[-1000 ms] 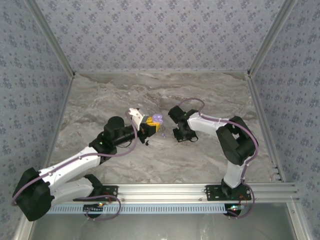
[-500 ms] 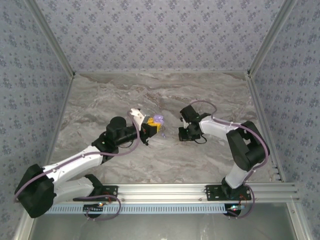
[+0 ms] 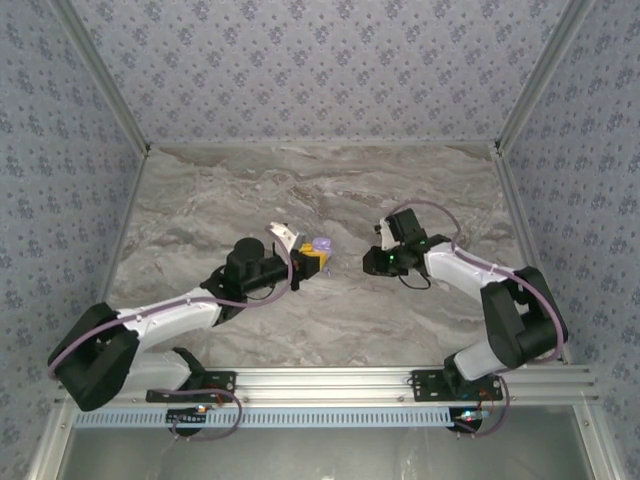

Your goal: Insert wireless bluetooth earbuds into charging case

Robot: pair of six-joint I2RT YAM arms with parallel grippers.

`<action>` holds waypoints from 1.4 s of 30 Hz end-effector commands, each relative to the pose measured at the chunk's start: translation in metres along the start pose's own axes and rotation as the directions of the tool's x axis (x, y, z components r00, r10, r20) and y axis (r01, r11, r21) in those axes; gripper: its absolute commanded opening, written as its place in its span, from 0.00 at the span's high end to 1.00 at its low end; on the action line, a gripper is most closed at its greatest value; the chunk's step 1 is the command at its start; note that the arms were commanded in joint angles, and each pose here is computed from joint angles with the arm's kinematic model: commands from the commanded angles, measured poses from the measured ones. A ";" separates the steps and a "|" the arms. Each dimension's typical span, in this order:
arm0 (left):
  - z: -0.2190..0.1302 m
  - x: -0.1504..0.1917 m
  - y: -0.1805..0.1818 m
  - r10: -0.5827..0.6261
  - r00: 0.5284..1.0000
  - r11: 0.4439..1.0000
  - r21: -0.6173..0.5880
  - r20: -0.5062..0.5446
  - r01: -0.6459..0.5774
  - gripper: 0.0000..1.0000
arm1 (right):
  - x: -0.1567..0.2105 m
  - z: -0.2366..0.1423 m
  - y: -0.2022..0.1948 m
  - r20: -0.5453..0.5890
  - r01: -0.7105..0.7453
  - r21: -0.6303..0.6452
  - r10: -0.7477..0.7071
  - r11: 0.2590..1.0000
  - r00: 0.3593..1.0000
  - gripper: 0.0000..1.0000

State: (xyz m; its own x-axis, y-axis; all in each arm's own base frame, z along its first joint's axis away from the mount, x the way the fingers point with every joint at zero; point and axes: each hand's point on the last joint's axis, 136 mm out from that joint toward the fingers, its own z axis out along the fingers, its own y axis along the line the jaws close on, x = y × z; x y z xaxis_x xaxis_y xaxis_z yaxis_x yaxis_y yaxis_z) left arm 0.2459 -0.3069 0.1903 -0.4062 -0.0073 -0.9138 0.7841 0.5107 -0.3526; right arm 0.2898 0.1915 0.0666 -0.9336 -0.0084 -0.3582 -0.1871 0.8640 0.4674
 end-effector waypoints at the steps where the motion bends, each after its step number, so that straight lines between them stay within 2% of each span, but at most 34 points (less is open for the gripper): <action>1: 0.004 -0.013 -0.007 0.000 0.997 1.000 0.026 0.074 -0.002 0.87 | -0.007 -0.013 0.017 0.041 0.008 -0.087 -0.004 0.996 0.999 0.79; 11: 0.009 -0.010 -0.005 0.040 0.992 0.999 0.028 0.123 -0.044 0.86 | -0.030 -0.062 0.058 0.164 0.085 -0.205 -0.052 0.975 0.985 0.77; 20: 0.010 -0.011 -0.005 0.075 0.982 0.997 0.022 0.173 -0.080 0.86 | -0.047 -0.090 0.090 0.226 0.149 -0.282 -0.086 0.948 0.970 0.77; 42: 0.008 -0.019 -0.005 0.098 0.960 0.995 -0.012 0.262 -0.098 0.87 | -0.069 -0.110 0.141 0.333 0.237 -0.315 -0.127 0.919 0.934 0.76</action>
State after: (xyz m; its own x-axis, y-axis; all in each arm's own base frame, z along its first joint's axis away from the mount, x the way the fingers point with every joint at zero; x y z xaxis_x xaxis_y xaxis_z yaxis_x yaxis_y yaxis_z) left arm 0.2544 -0.3157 0.1937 -0.2509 -0.1481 -0.9566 0.8019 0.5218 -0.2911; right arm 0.2879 0.2540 0.2226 -0.7813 0.0154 -0.6240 -0.4703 0.6428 0.6047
